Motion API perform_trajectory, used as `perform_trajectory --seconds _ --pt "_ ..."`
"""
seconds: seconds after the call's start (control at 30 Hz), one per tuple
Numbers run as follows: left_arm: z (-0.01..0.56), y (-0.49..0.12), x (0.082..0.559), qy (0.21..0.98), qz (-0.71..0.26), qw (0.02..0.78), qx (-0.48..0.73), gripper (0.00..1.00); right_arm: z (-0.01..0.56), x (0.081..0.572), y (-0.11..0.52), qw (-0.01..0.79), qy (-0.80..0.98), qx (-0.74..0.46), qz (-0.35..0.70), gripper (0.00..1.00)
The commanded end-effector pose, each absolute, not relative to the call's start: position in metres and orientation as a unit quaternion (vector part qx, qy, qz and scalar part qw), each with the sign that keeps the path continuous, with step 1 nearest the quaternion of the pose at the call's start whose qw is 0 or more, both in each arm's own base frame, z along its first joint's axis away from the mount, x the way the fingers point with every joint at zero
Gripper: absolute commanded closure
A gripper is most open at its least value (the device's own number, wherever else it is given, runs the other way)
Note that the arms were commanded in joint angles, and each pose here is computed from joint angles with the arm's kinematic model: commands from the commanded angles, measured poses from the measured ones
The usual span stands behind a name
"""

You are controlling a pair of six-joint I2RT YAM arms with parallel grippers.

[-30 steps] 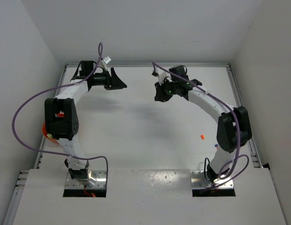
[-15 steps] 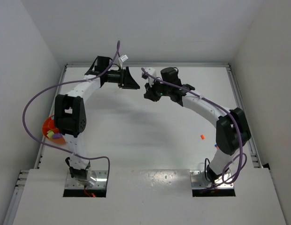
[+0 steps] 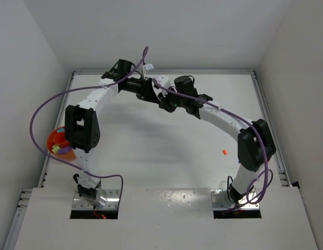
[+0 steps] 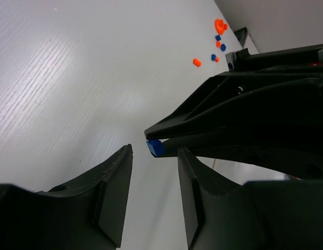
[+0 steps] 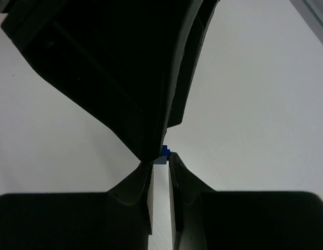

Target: Sort the legos into containers by color

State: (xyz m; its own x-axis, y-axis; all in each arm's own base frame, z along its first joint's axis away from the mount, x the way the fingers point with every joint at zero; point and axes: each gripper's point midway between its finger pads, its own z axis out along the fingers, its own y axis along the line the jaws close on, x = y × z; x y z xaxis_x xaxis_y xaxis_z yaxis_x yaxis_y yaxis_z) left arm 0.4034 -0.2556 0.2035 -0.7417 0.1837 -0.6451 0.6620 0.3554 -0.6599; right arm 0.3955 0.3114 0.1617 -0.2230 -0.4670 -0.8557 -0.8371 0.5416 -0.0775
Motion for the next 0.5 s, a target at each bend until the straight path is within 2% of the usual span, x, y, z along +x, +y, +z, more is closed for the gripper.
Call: perform_trajectory --seconds 0.0,0.47 --pt "0.1970 -0.2569 0.3948 0.786 -0.492 0.228 0.297 0.54 0.1889 0.4105 0.3228 0.494 0.728 -0.432 0.196 1.00" --pt "0.1942 -0.2567 0.3945 0.784 -0.495 0.222 0.303 0.55 0.1833 0.4043 0.3264 0.487 0.726 -0.442 0.201 1.00"
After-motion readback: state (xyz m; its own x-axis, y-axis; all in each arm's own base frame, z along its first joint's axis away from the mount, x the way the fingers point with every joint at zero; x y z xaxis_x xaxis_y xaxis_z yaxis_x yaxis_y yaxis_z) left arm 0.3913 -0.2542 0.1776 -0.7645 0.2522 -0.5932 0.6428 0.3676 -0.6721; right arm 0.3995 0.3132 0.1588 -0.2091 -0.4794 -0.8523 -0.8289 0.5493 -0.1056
